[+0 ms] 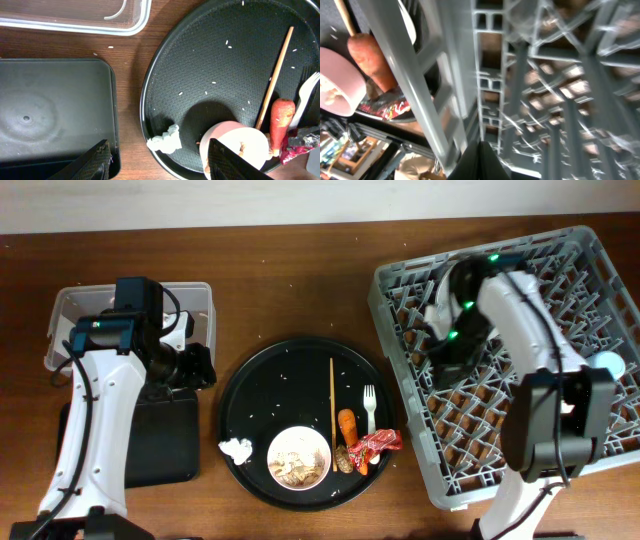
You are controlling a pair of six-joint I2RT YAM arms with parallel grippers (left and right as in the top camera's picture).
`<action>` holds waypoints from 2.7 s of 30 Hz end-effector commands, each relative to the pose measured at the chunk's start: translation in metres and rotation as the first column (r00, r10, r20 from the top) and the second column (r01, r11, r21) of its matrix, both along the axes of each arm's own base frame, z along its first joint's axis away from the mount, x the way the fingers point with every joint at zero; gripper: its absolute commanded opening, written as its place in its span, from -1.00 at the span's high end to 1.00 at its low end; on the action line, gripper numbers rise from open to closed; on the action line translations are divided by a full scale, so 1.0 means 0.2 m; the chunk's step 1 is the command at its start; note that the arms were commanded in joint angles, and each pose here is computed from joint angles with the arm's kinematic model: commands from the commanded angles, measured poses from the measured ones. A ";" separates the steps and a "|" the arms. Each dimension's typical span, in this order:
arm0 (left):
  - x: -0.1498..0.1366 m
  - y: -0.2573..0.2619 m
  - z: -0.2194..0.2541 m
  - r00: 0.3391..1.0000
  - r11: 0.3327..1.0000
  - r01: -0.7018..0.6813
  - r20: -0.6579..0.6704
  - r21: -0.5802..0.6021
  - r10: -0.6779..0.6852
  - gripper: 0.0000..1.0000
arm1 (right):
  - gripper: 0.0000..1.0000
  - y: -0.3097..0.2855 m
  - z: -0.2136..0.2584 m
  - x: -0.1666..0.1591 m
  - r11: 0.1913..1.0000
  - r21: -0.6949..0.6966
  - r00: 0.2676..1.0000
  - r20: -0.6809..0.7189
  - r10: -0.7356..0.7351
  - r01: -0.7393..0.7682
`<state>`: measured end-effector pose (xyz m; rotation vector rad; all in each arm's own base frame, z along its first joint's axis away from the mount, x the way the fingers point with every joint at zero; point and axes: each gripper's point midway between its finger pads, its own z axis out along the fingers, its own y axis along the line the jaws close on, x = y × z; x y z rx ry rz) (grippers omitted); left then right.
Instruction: Sort waste into correct bins and load items into the dishwasher rack
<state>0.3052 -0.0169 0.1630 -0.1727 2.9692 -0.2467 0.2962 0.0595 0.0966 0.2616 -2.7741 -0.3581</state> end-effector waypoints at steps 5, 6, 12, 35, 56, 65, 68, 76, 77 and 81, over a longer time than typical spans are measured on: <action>0.01 -0.01 0.03 1.000 1.000 -0.002 0.022 -0.011 0.002 -0.24 | 0.92 0.23 -0.14 -0.08 0.997 0.030 0.997 -0.005 0.073 -0.073; 0.01 -0.01 0.03 1.000 1.000 -0.002 0.022 -0.011 0.002 -0.24 | 0.91 0.24 -0.13 -0.07 0.997 0.032 0.997 0.002 0.077 -0.077; 0.01 -0.01 0.03 1.000 1.000 -0.002 0.023 -0.011 0.002 -0.24 | 0.91 0.25 -0.10 -0.04 0.996 0.034 0.997 0.023 0.076 -0.077; -0.07 -0.04 0.02 0.999 1.000 0.011 -0.040 -0.013 -0.012 -0.37 | 0.33 0.12 0.40 0.18 0.996 -0.079 0.950 0.311 -0.009 0.036; -0.40 -0.26 -0.54 0.959 0.982 0.174 -0.238 0.070 -0.153 -0.42 | -0.97 -0.40 0.81 0.04 0.922 0.079 0.788 0.495 -0.366 0.380; -0.46 -0.25 -0.68 0.958 0.982 0.175 -0.242 0.070 -0.153 -0.40 | -0.97 -0.40 0.81 0.03 0.922 0.078 0.788 0.494 -0.367 0.380; -0.45 -0.26 -0.69 0.961 0.983 0.173 -0.228 0.066 -0.154 -0.01 | -0.97 -0.40 0.81 0.03 0.922 0.078 0.788 0.495 -0.367 0.380; -0.35 -0.28 -0.62 0.973 0.983 0.170 -0.167 0.063 -0.157 1.00 | -0.97 -0.41 0.81 0.03 0.922 0.075 0.789 0.494 -0.366 0.380; -0.31 -0.29 -0.58 0.976 0.984 0.169 -0.147 0.064 -0.158 1.00 | -0.97 -0.41 0.81 0.03 0.922 0.075 0.790 0.493 -0.365 0.380; -0.06 -0.30 -0.23 0.990 0.989 0.137 0.026 0.061 -0.138 0.99 | -0.97 -0.41 0.81 0.03 0.922 0.074 0.790 0.493 -0.365 0.380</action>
